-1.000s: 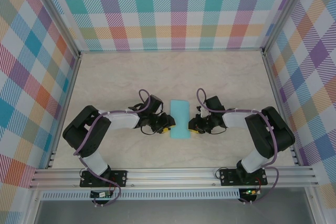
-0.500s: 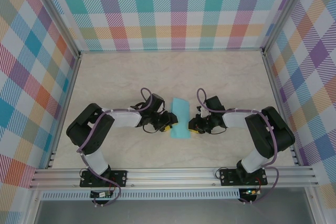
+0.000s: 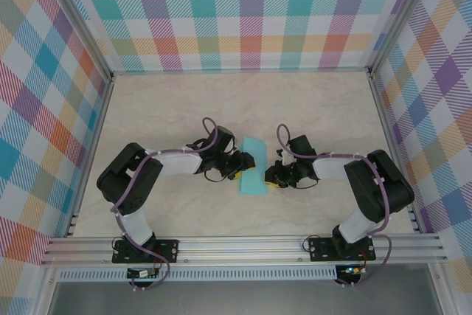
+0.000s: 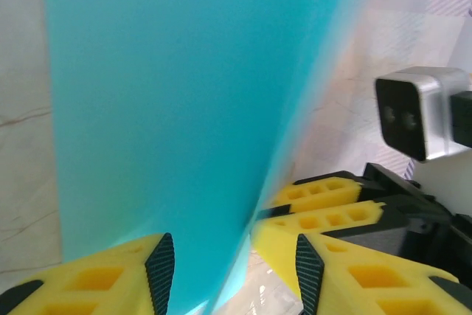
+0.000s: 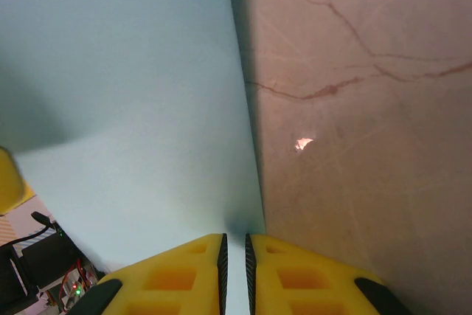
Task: Fold a paper plane with a square sheet of paper (pick it up from the middle)
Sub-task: Fold the triangle a second time at the center of the table.
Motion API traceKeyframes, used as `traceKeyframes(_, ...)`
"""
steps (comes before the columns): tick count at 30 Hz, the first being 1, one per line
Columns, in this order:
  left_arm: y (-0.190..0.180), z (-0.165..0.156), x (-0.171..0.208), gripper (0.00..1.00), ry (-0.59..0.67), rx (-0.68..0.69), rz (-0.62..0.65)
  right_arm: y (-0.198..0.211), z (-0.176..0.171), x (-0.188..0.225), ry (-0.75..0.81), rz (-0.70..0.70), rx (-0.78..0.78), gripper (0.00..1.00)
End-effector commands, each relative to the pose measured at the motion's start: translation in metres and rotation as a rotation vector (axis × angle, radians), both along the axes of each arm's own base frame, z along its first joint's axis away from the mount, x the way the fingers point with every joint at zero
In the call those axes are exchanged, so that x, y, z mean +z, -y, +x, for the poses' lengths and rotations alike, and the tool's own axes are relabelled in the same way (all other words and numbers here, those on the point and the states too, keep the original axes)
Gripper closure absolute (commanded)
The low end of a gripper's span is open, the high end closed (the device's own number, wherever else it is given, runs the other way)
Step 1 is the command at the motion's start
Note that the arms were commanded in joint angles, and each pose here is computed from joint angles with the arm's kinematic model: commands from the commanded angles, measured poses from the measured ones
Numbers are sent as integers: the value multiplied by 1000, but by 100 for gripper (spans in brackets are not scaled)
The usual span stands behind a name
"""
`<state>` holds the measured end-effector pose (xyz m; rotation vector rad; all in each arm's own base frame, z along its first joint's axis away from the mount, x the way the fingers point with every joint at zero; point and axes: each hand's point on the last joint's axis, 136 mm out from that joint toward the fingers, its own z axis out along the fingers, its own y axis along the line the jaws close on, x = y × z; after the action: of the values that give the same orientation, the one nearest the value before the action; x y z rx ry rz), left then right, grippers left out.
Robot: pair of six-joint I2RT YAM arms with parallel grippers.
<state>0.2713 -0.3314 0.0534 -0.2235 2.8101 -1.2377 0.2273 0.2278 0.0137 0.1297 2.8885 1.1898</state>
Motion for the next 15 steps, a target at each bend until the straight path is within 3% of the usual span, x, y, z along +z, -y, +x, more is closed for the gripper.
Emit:
traceKeyframes(1,8,-1,5,50,44,-61,8,23,-22,-37,-109,-136,-35,82)
traceKeyframes(6,14,-2,6,53,20,-108,7,22,-21,-35,-104,-132,-34,82)
traceKeyframes(15,4,-14,-5,64,-21,-69,19,13,-10,-10,-49,-63,-67,80)
